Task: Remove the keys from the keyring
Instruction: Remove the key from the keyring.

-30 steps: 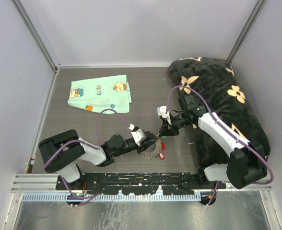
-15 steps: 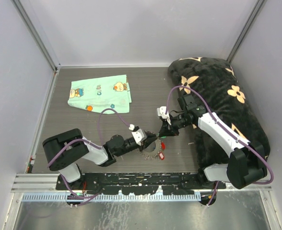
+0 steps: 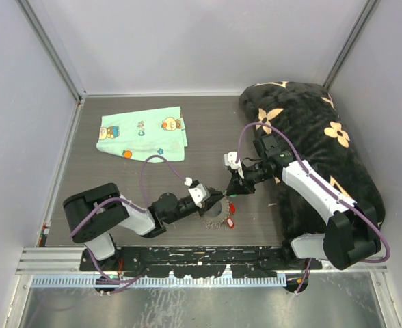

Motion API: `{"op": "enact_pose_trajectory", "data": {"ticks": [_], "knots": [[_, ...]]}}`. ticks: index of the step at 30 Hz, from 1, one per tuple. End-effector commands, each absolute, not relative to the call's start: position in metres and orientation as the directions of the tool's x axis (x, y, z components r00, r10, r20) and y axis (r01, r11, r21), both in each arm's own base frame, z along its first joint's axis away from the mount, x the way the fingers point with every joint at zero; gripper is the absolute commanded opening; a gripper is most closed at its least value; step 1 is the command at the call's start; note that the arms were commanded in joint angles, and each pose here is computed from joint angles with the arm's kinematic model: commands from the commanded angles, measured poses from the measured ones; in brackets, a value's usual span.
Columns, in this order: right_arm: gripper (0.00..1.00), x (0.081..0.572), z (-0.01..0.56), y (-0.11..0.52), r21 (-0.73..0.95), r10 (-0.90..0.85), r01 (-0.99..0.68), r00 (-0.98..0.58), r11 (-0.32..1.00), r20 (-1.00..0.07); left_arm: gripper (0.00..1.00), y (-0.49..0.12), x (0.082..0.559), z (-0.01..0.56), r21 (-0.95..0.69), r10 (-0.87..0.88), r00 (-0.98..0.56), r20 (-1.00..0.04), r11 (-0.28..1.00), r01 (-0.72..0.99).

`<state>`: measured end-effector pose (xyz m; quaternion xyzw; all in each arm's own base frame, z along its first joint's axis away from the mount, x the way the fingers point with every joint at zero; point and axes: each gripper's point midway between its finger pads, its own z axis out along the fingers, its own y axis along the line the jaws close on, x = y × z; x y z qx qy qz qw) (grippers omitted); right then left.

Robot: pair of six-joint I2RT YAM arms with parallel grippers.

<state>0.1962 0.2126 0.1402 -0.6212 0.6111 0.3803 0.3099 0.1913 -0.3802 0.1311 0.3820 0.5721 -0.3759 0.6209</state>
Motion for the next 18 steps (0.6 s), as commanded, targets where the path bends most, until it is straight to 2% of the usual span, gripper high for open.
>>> {"op": "enact_pose_trajectory", "data": {"ticks": [1,9,13,18], "knots": [[0.01,0.1955,0.1578,0.2185,0.02,-0.481,-0.996,0.026,-0.09,-0.876,0.1,-0.387,0.1968,0.1601,0.063,-0.113,0.125,-0.986,0.444,0.894],[0.01,0.1945,0.1578,0.2191,0.025,-0.482,-0.995,0.023,-0.093,-0.876,0.07,-0.3889,0.1985,0.161,0.06,-0.103,0.118,-0.988,0.447,0.893],[0.01,0.1942,0.1577,0.2189,0.026,-0.484,-0.995,0.023,-0.094,-0.875,0.01,-0.3902,0.1993,0.1603,0.06,-0.089,0.111,-0.99,0.446,0.893],[0.01,0.1946,0.1589,0.2189,0.027,-0.488,-0.995,0.022,-0.093,-0.873,0.0,-0.3884,0.2006,0.1585,0.059,-0.074,0.103,-0.992,0.455,0.888]]}}
